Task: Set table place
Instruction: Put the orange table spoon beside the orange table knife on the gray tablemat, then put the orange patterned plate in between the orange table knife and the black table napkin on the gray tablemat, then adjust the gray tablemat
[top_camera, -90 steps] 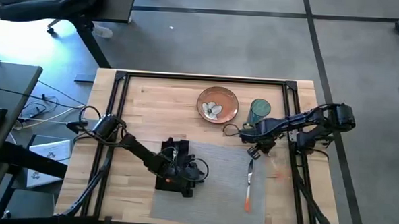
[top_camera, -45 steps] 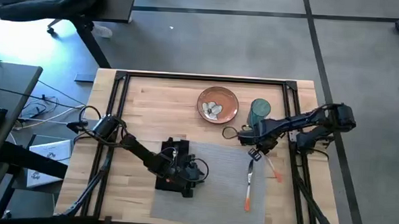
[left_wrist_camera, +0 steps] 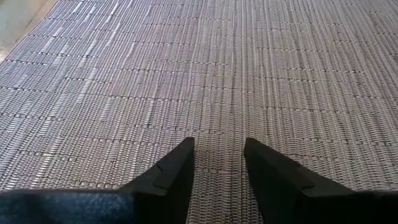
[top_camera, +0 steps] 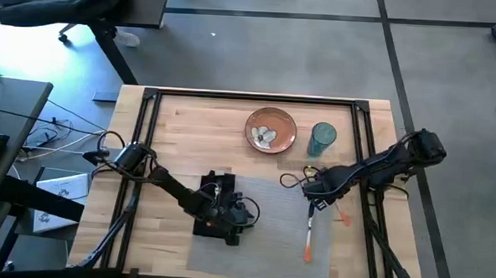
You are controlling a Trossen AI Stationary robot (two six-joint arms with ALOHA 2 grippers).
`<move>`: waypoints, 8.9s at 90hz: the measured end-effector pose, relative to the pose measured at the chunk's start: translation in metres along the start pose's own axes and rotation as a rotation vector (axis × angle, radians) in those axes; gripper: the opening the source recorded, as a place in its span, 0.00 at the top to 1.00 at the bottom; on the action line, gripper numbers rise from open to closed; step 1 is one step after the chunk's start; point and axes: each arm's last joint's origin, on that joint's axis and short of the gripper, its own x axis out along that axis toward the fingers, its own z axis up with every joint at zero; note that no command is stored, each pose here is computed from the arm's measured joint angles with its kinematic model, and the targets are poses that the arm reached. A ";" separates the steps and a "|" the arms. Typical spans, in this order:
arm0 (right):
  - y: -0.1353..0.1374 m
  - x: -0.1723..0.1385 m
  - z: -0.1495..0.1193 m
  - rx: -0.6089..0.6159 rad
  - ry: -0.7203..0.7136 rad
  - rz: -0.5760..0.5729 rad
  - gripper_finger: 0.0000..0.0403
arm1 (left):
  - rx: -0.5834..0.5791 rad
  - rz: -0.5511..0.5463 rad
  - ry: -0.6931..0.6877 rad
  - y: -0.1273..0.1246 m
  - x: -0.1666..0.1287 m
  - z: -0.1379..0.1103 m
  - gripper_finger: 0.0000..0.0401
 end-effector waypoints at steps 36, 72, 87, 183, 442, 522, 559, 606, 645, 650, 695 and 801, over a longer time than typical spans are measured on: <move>0.003 0.003 -0.003 -0.020 -0.028 0.020 0.97 | 0.004 0.010 -0.004 -0.001 -0.001 -0.001 0.68; 0.014 -0.043 -0.016 0.067 0.037 0.136 1.00 | 0.003 0.009 -0.008 -0.002 -0.001 -0.001 0.68; 0.034 -0.061 -0.039 0.164 0.055 0.265 1.00 | -0.003 0.010 -0.022 -0.002 -0.001 0.001 0.68; 0.076 -0.014 -0.095 0.555 -0.101 0.266 0.82 | 0.021 0.008 -0.044 -0.002 0.000 0.002 0.68; 0.099 -0.046 -0.031 -0.032 -0.966 0.178 0.50 | 0.602 0.474 0.438 0.169 0.016 0.099 1.00; 0.070 -0.085 -0.063 -0.102 -1.002 0.302 0.50 | 0.713 0.220 0.144 -0.054 -0.041 0.098 1.00; 0.075 -0.086 -0.064 -0.062 -0.957 0.373 0.50 | 0.835 0.103 0.179 -0.071 -0.023 0.075 0.98; 0.078 -0.086 -0.066 -0.142 -0.930 0.373 0.50 | 0.886 -0.071 0.188 -0.079 -0.024 0.072 0.71; 0.075 -0.085 -0.056 -0.127 -0.913 0.329 0.50 | 0.841 0.034 0.259 -0.095 -0.044 0.080 0.64; 0.075 -0.085 -0.055 -0.124 -0.913 0.326 0.50 | 0.826 0.032 0.259 -0.096 -0.045 0.079 0.64; 0.084 -0.064 -0.018 -0.183 -0.578 0.252 0.51 | 0.383 0.089 0.628 -0.099 -0.094 0.029 0.64; 0.092 -0.020 0.043 -0.201 -0.364 0.117 0.62 | -0.042 0.058 0.545 -0.131 -0.127 -0.043 0.64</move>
